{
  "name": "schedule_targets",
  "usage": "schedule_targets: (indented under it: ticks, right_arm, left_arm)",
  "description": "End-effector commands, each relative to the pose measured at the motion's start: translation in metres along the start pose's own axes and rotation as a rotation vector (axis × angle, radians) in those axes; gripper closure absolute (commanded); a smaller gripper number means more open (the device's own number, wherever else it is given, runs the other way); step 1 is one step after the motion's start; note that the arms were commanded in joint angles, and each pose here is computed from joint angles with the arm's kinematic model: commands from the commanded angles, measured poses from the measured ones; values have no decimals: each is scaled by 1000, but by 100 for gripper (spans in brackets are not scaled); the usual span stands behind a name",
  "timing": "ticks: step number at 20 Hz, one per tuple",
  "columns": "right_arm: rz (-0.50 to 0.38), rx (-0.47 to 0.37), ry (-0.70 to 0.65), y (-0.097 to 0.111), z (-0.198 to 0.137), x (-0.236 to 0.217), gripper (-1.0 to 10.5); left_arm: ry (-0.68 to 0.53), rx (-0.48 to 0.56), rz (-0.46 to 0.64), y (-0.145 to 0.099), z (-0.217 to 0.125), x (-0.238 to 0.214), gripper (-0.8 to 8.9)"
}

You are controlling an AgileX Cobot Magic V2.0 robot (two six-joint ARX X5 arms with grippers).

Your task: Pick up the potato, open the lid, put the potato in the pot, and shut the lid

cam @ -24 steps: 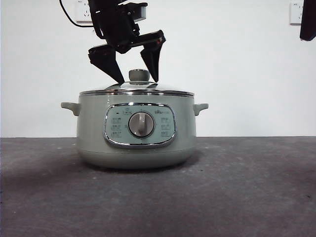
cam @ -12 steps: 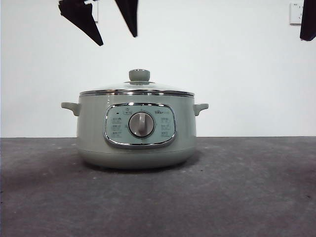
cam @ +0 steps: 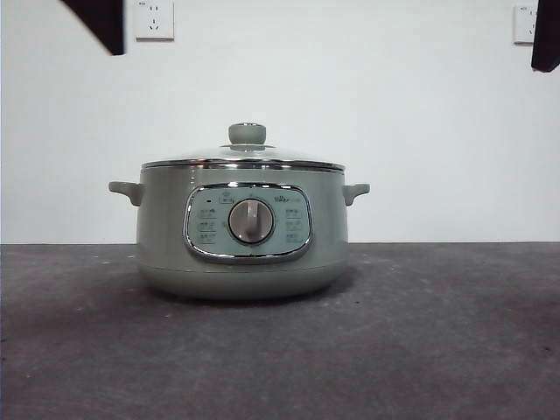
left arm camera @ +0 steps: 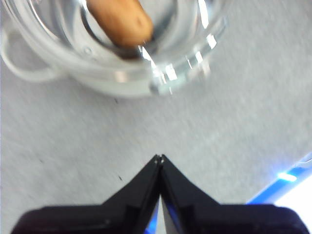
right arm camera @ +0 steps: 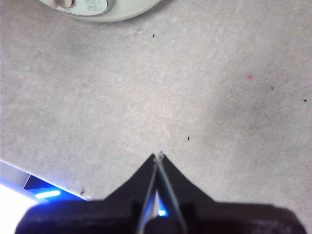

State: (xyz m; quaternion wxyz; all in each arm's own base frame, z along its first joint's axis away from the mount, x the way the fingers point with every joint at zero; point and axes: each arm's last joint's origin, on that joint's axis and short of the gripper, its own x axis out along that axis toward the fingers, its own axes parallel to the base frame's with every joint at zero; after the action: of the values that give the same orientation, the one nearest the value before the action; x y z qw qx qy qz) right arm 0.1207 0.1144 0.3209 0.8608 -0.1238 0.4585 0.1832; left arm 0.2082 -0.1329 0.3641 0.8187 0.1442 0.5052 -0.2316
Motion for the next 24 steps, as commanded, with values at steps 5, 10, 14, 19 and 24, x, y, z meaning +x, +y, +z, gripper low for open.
schedule_targets:
  ticks: [5,10,14,19,24]
  right_arm:
    - [-1,9,2,0,-1,2,948]
    - [-1,9,2,0,-1,2,948]
    - [-1,9,2,0,-1,2,948]
    - [-1,9,2,0,-1,2,947]
    - [-1,9,2,0,-1,2,948]
  left_arm:
    - [35,-140,-2,-1,-60,20,817]
    - [-21,41,1,0,-54,18,817]
    - [-161,60,64,16,-41,18,817]
    - [-598,48,32,40,-64,27,817]
    - [-884,-91,230,57,-153,59,817]
